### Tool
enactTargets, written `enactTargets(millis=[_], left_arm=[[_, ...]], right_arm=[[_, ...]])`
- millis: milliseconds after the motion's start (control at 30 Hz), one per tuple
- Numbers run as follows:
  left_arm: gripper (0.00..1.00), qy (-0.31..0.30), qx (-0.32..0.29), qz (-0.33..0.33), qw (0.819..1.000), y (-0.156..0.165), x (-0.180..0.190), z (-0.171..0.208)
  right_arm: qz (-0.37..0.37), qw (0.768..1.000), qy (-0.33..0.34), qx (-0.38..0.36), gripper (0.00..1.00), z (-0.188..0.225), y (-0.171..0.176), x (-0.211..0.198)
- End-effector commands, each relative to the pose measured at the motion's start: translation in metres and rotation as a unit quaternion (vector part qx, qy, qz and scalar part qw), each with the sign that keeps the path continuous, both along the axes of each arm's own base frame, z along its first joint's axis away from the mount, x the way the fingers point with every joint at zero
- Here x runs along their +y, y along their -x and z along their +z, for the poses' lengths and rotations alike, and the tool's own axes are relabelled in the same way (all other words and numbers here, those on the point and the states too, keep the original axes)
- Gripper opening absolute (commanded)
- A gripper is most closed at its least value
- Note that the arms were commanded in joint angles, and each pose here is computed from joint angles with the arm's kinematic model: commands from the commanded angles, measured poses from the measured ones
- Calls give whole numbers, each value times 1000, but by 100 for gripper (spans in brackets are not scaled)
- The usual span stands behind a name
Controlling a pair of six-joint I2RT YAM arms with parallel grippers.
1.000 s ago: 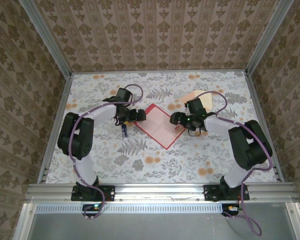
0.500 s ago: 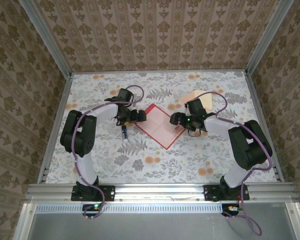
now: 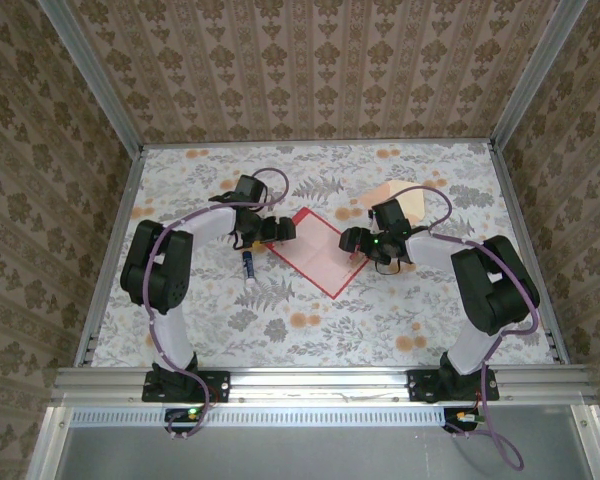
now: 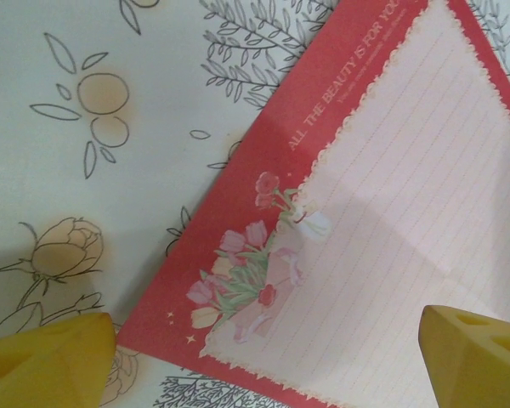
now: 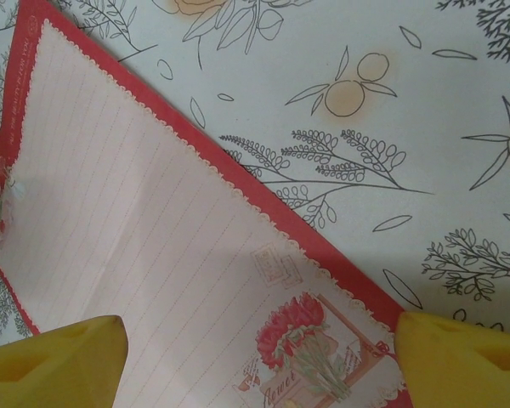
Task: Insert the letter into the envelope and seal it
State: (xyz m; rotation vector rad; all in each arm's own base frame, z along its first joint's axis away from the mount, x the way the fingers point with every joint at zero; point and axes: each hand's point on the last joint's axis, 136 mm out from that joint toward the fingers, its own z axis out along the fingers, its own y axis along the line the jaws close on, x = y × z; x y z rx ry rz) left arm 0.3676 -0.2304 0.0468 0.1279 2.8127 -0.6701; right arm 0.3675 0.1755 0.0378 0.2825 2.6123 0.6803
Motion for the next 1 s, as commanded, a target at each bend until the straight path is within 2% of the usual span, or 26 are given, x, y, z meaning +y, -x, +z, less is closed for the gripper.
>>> enactTargets(millis=[0, 300, 600, 967], left_arm=[[92, 23, 2, -3, 1000, -4, -11, 3], [92, 38, 2, -10, 999, -4, -17, 8], [92, -41, 9, 1, 999, 0, 20, 7], [92, -25, 31, 0, 999, 8, 4, -6]], right_arm=[[-1, 1000, -5, 18, 84, -11, 7, 2], [-1, 1000, -2, 20, 84, -13, 8, 1], [0, 1000, 4, 20, 84, -13, 9, -1], [-2, 1000, 2, 20, 84, -13, 7, -1]])
